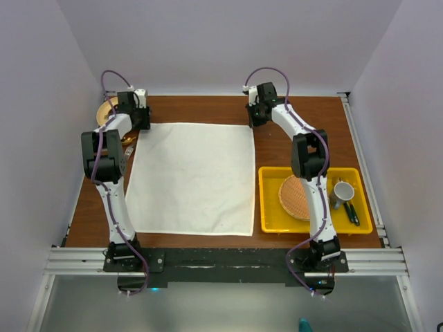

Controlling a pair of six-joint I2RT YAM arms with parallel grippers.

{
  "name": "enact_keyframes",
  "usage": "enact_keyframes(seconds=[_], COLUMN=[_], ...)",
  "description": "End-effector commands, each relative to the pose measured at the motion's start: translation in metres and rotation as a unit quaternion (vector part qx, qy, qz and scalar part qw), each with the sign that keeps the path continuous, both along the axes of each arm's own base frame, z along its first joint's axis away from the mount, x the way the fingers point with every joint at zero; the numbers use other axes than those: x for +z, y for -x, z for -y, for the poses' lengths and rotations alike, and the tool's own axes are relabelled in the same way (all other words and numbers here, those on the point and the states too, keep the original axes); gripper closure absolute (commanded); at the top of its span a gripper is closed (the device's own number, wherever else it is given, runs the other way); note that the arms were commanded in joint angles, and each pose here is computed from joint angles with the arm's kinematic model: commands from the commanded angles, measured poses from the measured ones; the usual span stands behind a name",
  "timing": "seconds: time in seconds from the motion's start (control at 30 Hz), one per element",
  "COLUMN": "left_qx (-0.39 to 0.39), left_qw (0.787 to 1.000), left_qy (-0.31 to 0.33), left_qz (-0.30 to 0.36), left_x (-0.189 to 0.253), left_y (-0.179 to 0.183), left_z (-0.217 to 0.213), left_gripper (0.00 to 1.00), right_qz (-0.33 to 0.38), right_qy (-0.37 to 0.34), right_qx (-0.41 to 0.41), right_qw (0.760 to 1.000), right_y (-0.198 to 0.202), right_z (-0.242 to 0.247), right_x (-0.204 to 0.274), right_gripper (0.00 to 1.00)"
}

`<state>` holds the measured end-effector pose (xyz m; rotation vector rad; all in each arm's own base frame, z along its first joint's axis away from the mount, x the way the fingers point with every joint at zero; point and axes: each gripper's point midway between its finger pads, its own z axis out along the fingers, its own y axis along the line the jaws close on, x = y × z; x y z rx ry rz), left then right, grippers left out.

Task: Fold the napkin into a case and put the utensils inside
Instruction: Pick up the flattened napkin from the center of the board.

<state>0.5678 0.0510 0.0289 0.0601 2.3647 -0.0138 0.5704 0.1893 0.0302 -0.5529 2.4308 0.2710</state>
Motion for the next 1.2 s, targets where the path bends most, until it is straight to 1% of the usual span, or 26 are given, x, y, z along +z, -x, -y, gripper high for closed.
enact_keyframes(seconds=[0.0,0.23,0.33,0.43,0.47,0.53,0.57,0.6,0.73,0.77,0.83,0.87,0.93,0.97,1.03,1.07,1.17], left_qx=[0.028,0.033,0.028,0.028,0.027,0.025,0.026,0.027,0.021,0.019,0.012,0.008,-0.006,-0.011,-0.034,-0.041,-0.07], left_qw=[0.998,0.998,0.998,0.998,0.998,0.998,0.998,0.997,0.996,0.995,0.994,0.993,0.991,0.991,0.987,0.988,0.985], left_qy=[0.007,0.007,0.014,0.036,0.038,0.041,0.04,0.042,0.044,0.044,0.044,0.042,0.041,0.043,0.032,0.027,0.019], left_qz=[0.049,0.046,0.046,0.043,0.045,0.047,0.049,0.05,0.079,0.083,0.104,0.107,0.13,0.129,0.151,0.148,0.154], left_x=[0.015,0.007,0.005,0.002,0.004,0.006,0.008,0.01,0.037,0.041,0.061,0.063,0.085,0.085,0.104,0.101,0.112], left_y=[-0.016,-0.02,-0.02,-0.021,-0.022,-0.023,-0.023,-0.024,-0.027,-0.027,-0.028,-0.026,-0.025,-0.021,-0.017,-0.012,0.002], left_z=[-0.001,-0.002,0.0,0.007,0.007,0.009,0.008,0.009,0.011,0.012,0.013,0.013,0.016,0.019,0.023,0.022,0.028], left_gripper=[0.48,0.47,0.5,0.57,0.64,0.69,0.75,0.77,0.85,0.89,0.93,0.96,0.98,1.0,1.0,1.0,1.0], right_qz=[-0.009,-0.001,0.001,0.0,0.0,0.001,0.003,0.004,0.019,0.025,0.031,0.035,0.043,0.045,0.052,0.054,0.056], right_qy=[0.014,0.014,0.014,0.009,0.008,0.005,0.002,0.0,-0.015,-0.022,-0.03,-0.033,-0.043,-0.046,-0.053,-0.055,-0.066], right_qx=[0.013,0.02,0.022,0.026,0.027,0.029,0.031,0.032,0.038,0.041,0.043,0.044,0.05,0.051,0.052,0.052,0.053], right_qw=[1.0,1.0,1.0,1.0,1.0,1.0,0.999,0.999,0.999,0.999,0.998,0.998,0.997,0.997,0.996,0.996,0.995], right_y=[0.013,0.009,0.008,0.009,0.009,0.009,0.009,0.009,0.007,0.007,0.008,0.009,0.012,0.013,0.017,0.018,0.025], right_z=[0.003,0.002,0.002,0.0,-0.001,-0.002,-0.003,-0.004,-0.007,-0.01,-0.011,-0.012,-0.013,-0.013,-0.013,-0.013,-0.014], right_x=[0.011,0.015,0.017,0.017,0.018,0.02,0.023,0.025,0.044,0.053,0.062,0.067,0.082,0.085,0.098,0.102,0.117], right_gripper=[1.0,1.0,1.0,1.0,1.0,1.0,1.0,1.0,1.0,1.0,1.0,1.0,1.0,1.0,1.0,1.0,1.0])
